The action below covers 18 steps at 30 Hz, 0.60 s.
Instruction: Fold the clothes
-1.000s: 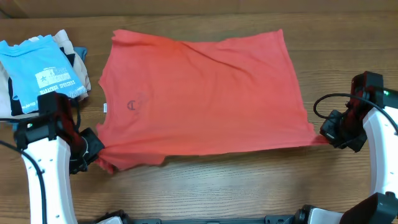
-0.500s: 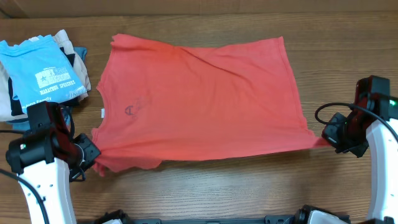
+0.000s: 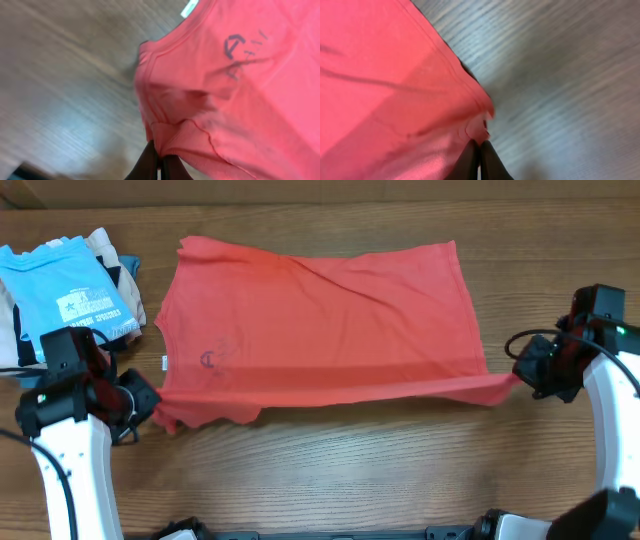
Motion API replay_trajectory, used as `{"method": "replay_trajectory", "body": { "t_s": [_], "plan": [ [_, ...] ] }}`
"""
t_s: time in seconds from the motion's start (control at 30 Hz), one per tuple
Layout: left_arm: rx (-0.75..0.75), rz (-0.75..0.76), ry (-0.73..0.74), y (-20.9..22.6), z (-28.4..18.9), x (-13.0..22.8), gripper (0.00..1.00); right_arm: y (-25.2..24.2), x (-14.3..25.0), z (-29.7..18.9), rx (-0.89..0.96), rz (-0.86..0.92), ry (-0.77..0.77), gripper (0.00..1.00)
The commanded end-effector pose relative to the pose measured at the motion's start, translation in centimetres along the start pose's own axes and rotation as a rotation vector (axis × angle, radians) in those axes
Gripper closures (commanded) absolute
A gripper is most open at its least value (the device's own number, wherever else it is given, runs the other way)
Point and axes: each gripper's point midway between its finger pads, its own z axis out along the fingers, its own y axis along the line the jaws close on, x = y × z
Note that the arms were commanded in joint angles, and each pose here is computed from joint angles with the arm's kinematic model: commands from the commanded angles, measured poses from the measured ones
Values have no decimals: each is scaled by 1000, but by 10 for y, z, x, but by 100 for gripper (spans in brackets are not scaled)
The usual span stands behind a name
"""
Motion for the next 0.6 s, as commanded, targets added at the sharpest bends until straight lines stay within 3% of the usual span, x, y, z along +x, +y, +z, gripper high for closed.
{"method": "replay_trajectory", "body": {
  "t_s": [0.0,0.3,0.57],
  "plan": [
    [41,-29,49,-9,19,-5,96,6,-5,15,-30,-26,26,96],
    [139,-15,96,-37,63,-25,96,34,-22,28,-102,-78,-18,96],
    [175,16,39,-54,84,-47,96,66,-32,33,-139,-163,-87,96]
  ]
}}
